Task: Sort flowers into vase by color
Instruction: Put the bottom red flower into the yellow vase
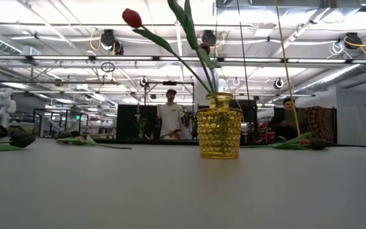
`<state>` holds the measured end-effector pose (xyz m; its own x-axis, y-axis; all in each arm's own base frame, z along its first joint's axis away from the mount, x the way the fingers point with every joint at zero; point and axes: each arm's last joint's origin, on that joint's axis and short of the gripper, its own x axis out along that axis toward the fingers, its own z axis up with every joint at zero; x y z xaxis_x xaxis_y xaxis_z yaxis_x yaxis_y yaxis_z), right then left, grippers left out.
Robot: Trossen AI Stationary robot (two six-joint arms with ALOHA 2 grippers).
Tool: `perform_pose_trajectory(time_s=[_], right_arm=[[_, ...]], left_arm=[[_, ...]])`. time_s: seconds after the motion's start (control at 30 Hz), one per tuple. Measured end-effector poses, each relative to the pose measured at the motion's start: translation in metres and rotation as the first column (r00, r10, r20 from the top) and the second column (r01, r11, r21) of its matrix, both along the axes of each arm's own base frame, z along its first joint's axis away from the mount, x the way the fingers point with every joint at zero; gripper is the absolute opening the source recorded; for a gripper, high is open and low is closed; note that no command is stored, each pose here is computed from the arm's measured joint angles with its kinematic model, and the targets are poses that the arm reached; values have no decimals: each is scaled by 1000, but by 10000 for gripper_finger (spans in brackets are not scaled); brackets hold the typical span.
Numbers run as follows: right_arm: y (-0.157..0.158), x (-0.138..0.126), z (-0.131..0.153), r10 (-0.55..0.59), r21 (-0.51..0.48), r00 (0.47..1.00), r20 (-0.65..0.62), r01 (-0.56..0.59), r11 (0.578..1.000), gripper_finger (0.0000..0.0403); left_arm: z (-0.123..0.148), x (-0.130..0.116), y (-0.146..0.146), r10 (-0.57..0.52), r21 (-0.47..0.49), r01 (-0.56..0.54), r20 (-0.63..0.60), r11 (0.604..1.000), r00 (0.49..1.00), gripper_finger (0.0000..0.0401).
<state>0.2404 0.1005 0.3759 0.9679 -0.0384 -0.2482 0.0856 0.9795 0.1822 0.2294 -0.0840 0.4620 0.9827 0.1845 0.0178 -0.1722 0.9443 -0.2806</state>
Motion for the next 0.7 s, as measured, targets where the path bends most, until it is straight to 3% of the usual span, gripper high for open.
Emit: perform_pose_trajectory(time_s=[0.7], right_arm=[[0,0,0,5,-12,1000,0,-5,1000,0]], left_arm=[[7,9,23,-23,3,23,65,1000,998,167]])
